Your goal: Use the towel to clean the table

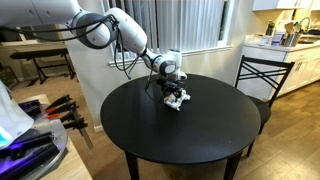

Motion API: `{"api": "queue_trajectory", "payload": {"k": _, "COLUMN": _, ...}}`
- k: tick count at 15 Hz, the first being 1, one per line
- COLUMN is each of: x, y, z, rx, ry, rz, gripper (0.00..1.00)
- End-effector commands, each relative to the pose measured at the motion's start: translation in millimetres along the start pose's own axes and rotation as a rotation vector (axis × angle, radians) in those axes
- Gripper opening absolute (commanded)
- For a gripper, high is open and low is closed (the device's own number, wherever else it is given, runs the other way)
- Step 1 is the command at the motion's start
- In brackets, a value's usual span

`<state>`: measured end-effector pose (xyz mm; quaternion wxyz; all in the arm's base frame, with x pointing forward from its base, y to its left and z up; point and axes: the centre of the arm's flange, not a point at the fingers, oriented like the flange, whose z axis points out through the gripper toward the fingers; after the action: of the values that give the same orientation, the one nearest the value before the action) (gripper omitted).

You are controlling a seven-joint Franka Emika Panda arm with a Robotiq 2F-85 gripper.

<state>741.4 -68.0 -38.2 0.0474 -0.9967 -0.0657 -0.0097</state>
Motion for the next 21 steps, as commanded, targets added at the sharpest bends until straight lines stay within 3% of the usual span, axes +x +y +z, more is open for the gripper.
{"api": "queue_trajectory", "payload": {"k": 1, "x": 15.2, "y": 5.6, "z": 40.9, "rx": 0.025, "ry": 0.040, "rz": 0.019, "gripper": 0.99}}
{"api": "queue_trajectory", "payload": {"k": 2, "x": 15.2, "y": 4.7, "z": 41.0, "rx": 0.025, "ry": 0.052, "rz": 0.016, "gripper": 0.74}}
{"api": "queue_trajectory", "payload": {"k": 5, "x": 17.2, "y": 4.3, "z": 34.6, "rx": 0.014, "ry": 0.068, "rz": 0.006, "gripper": 0.67}}
{"api": "queue_trajectory", "payload": {"k": 15, "x": 21.2, "y": -2.6, "z": 27.5, "rx": 0.017, "ry": 0.069, "rz": -0.018, "gripper": 0.02}}
{"api": "queue_trajectory", "payload": {"k": 17, "x": 22.0, "y": -7.7, "z": 27.6, "rx": 0.025, "ry": 0.065, "rz": -0.032, "gripper": 0.00}}
{"api": "queue_trajectory", "payload": {"k": 18, "x": 23.4, "y": -13.0, "z": 28.2, "rx": 0.021, "ry": 0.060, "rz": -0.046, "gripper": 0.04}}
{"api": "queue_trajectory", "payload": {"k": 21, "x": 30.9, "y": -49.2, "z": 33.9, "rx": 0.038, "ry": 0.034, "rz": -0.150, "gripper": 0.03}}
